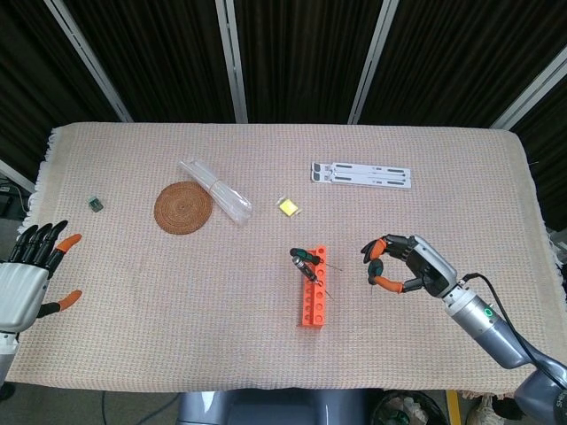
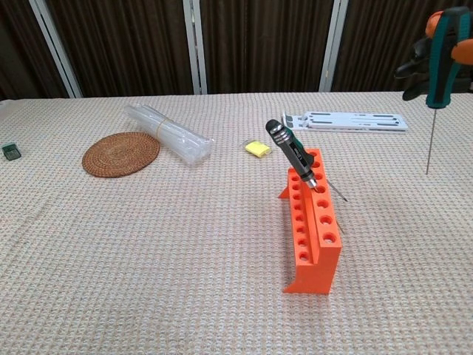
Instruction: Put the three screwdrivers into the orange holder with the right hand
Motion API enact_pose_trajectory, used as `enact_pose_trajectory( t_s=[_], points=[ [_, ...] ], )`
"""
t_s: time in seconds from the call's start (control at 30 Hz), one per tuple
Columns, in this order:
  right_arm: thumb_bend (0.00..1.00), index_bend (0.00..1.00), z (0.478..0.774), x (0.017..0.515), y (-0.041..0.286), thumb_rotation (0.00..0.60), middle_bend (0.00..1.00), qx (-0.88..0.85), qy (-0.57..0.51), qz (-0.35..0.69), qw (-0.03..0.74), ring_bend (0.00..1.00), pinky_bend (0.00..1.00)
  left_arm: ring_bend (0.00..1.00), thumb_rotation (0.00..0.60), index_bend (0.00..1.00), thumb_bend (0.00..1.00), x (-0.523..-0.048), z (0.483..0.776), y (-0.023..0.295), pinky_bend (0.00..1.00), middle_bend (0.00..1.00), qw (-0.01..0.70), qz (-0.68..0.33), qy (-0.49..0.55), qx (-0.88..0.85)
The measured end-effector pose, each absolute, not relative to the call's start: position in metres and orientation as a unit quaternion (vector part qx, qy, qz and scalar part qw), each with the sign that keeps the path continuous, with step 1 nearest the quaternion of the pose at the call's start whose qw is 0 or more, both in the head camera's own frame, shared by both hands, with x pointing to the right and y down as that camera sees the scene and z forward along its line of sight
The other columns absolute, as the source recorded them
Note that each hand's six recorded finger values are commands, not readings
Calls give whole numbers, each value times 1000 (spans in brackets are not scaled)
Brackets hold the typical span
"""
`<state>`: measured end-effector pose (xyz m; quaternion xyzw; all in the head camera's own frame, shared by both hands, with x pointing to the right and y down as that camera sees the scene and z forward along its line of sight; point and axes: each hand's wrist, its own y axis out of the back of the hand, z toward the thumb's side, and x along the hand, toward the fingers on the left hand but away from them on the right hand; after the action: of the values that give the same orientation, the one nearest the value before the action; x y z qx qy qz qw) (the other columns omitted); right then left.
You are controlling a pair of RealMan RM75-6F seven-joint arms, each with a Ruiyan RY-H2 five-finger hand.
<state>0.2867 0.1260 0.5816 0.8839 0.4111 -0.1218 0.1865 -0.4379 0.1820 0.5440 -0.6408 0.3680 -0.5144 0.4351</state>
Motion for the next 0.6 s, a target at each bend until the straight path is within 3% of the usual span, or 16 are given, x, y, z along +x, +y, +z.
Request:
enact_pose_trajectory(
  t_s=[0.23, 0.6],
  points=[
    [443, 631, 576, 278, 137, 600, 470, 893, 391, -90, 205, 319, 370, 0, 600, 156, 141, -434, 546, 181, 0, 0, 436, -512, 364, -644],
    [443, 636, 577, 235, 148, 600, 471, 917, 356, -76, 164, 320, 370, 0, 600, 157, 142, -431, 545, 180, 0, 0, 439, -509, 363, -645]
  ],
)
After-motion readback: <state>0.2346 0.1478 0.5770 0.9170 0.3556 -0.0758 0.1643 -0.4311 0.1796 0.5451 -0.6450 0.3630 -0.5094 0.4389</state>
